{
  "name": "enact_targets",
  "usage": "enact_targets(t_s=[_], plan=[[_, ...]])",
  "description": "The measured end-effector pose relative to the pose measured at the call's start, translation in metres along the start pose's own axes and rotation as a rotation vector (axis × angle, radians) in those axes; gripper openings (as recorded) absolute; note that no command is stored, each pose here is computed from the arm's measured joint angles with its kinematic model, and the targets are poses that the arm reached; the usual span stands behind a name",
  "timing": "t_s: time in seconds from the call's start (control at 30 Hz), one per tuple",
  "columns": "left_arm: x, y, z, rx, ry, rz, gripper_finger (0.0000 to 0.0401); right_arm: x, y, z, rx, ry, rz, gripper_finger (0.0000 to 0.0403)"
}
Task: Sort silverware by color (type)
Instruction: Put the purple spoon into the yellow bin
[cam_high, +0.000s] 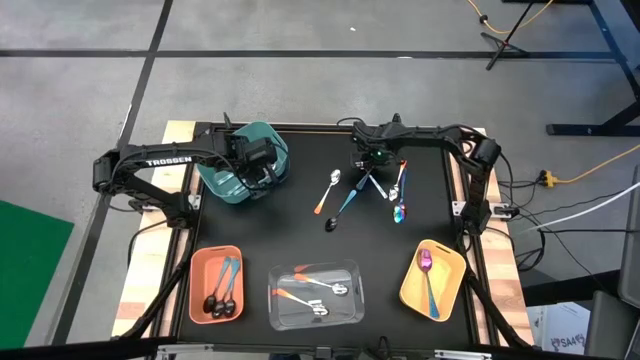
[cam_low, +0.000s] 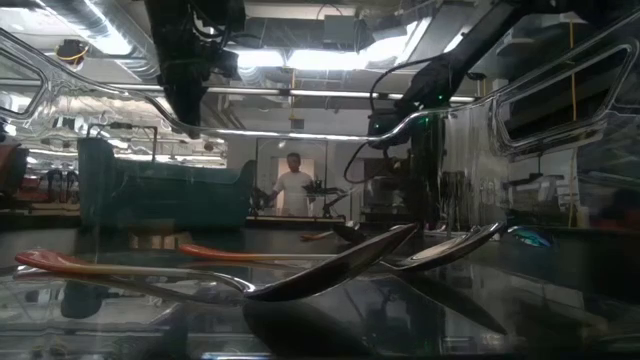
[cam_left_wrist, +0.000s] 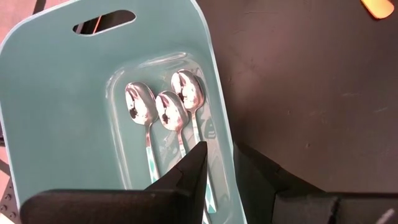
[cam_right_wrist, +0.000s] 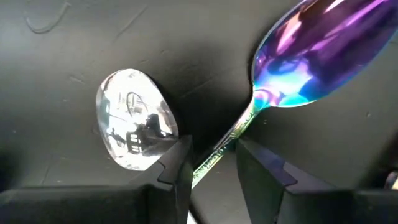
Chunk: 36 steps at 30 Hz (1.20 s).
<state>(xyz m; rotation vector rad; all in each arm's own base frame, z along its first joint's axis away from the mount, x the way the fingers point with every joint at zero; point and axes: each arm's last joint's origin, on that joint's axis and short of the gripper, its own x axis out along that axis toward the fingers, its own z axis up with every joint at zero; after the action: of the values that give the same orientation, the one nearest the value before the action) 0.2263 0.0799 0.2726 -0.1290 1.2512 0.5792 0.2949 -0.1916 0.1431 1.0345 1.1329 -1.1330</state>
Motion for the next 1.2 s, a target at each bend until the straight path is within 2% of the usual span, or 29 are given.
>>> enact_targets(t_s=[0.43, 0.9, 1.2], plan=[[0.0, -0.0001, 0.0008, -0.002, -0.008, -0.001, 0.0073, 0.0006, -0.0003, -0.0003, 0.0, 0.0, 0.0, 0.0114], [0.0, -0.0001, 0.0008, -0.002, -0.008, -0.001, 0.0073, 0.0014, 0.0007, 0.0007, -0.001, -0.019, 0.005, 0.001], [0.0, -0.0001, 0.0008, -0.002, -0.008, -0.001, 0.0073, 0.0015, 0.001, 0.001, -0.017, -0.024, 0.009, 0.0005]])
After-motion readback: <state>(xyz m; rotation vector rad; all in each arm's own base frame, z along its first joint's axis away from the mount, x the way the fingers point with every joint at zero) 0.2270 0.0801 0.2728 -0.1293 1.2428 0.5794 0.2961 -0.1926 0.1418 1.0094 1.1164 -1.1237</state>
